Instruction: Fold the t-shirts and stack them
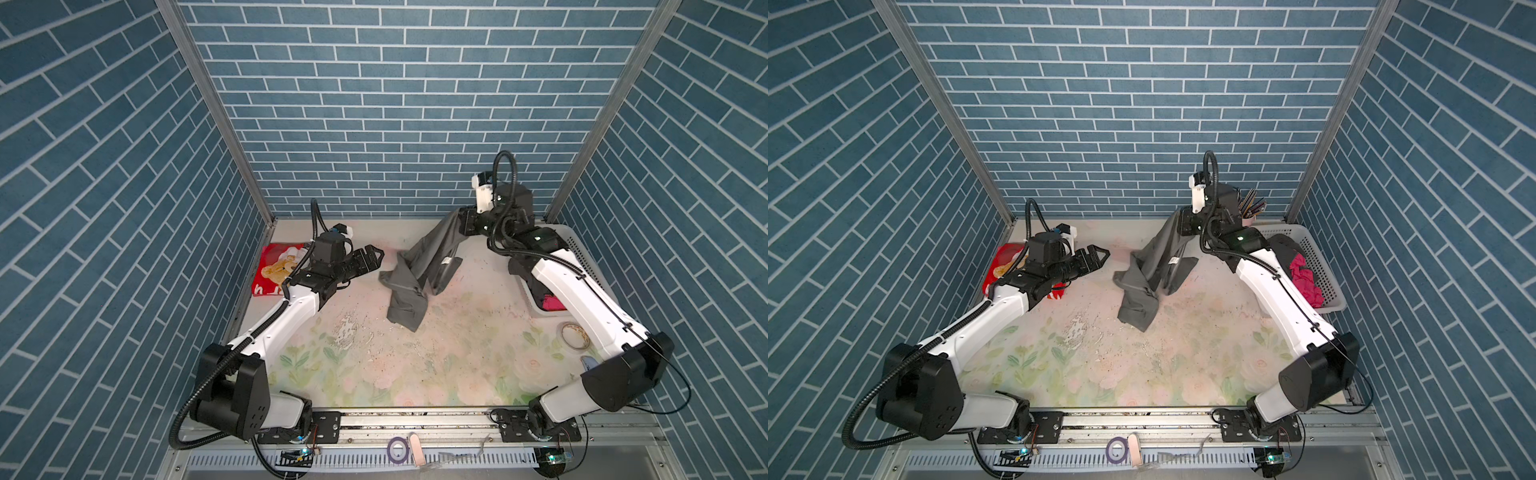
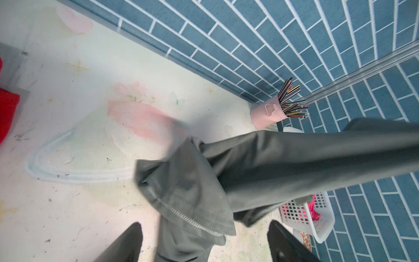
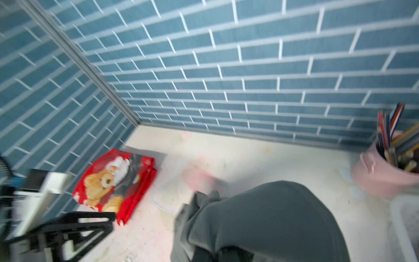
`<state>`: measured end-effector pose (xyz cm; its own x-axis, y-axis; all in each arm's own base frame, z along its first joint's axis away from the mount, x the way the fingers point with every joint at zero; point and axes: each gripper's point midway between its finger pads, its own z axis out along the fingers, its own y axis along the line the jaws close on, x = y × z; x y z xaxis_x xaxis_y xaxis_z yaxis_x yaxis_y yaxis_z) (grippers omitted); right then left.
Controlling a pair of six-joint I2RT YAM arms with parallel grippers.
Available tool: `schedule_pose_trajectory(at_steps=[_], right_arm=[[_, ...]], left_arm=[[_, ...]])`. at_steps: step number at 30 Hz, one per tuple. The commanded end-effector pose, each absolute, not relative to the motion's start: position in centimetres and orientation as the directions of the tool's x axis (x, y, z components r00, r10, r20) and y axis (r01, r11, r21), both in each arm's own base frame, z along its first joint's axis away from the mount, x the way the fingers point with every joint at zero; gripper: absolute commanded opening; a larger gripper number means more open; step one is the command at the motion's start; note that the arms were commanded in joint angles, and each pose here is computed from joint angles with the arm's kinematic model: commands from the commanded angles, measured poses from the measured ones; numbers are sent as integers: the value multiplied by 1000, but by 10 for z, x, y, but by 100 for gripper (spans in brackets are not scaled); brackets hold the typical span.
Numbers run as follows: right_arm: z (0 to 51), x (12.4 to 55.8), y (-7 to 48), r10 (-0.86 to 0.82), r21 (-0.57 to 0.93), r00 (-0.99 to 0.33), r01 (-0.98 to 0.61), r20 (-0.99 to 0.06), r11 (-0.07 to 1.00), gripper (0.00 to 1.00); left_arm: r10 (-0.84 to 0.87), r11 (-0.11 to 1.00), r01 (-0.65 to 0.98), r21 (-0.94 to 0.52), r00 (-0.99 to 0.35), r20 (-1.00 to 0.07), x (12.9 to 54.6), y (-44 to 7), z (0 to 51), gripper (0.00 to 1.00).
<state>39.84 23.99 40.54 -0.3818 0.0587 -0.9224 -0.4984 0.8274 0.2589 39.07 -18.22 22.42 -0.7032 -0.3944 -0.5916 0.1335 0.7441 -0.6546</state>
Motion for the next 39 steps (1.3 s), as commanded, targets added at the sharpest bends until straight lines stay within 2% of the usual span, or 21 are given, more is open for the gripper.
schedule_pose_trajectory(at_steps=[1,6,9,15,19,22,26,29,30,33,39], right_arm=[[468,368,256,88,237,-258,-631,-962,739,0],[519,349,293,130,231,-193,-734,-973,639,0],[512,355,323,119,251,-224,-764,-967,595,0],[421,396,365,45,360,-431,-688,-901,630,0],[353,403,387,5,427,-550,-642,-835,636,0],[275,397,410,-40,485,-663,-586,-748,649,0],[218,380,421,-145,505,-744,-569,-652,649,32],[220,382,395,-154,434,-720,-560,-677,706,62],[220,385,379,-138,418,-720,-535,-680,734,69],[209,389,326,-93,388,-734,-457,-672,800,79],[142,374,234,28,405,-824,-248,-566,880,80]], left_arm=[[-389,743,171,-647,-676,-626,390,-184,243,88],[-391,743,203,-637,-641,-660,386,-180,260,88],[-401,745,198,-637,-629,-666,384,-174,264,88],[-476,745,104,-659,-609,-635,384,-136,258,88],[-490,748,79,-659,-604,-628,382,-120,254,88],[-525,734,46,-678,-594,-609,382,-107,247,88],[-541,724,25,-689,-598,-591,382,-103,238,88],[-528,713,42,-700,-624,-576,383,-111,234,88],[-523,711,45,-702,-634,-570,383,-113,231,88],[-497,715,51,-697,-663,-559,382,-128,221,88],[-462,706,59,-705,-717,-522,373,-165,196,88]])
